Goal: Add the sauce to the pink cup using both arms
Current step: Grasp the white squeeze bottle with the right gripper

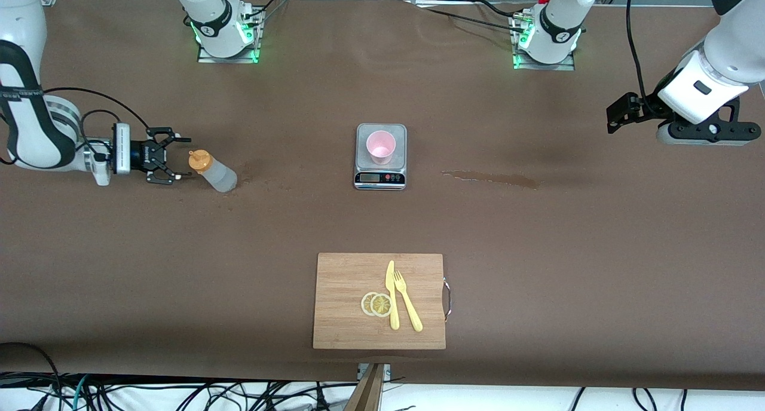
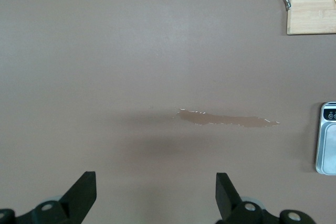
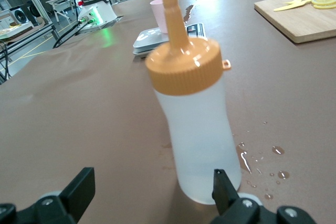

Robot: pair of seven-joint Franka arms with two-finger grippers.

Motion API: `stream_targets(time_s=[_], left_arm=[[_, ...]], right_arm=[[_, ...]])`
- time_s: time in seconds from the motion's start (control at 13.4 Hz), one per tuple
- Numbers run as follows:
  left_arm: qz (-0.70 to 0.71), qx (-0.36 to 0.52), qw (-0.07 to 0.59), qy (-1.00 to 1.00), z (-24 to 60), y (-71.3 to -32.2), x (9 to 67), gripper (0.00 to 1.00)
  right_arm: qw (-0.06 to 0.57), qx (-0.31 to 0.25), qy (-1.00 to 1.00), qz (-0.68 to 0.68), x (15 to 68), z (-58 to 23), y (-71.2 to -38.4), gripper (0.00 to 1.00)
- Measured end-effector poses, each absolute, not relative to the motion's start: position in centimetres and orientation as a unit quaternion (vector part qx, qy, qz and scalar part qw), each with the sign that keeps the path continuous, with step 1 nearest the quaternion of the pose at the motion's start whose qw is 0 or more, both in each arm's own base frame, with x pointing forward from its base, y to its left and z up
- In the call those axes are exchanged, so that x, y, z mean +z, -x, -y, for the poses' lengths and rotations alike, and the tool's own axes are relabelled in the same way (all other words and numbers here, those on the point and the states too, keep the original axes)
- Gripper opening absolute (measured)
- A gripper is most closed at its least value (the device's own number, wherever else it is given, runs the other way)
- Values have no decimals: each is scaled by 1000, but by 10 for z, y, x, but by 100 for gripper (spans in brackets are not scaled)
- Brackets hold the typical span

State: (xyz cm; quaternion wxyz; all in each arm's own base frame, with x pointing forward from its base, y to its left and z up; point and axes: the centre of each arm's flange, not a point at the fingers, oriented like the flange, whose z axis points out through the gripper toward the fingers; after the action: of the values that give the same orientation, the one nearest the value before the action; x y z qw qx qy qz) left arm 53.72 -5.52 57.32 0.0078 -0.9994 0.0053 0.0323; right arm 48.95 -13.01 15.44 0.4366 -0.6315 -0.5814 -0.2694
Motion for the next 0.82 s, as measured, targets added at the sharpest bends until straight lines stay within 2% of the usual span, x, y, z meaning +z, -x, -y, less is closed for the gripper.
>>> stream_targets(time_s=[0.37, 0.82], left_arm=[[-7, 28, 7, 1000, 57, -540, 577, 100], [-7, 18, 6, 1000, 57, -542, 586, 100]], right_arm=[[409, -288, 631, 593, 158, 105, -516, 100], [424, -293, 633, 578, 135, 76, -519, 100]])
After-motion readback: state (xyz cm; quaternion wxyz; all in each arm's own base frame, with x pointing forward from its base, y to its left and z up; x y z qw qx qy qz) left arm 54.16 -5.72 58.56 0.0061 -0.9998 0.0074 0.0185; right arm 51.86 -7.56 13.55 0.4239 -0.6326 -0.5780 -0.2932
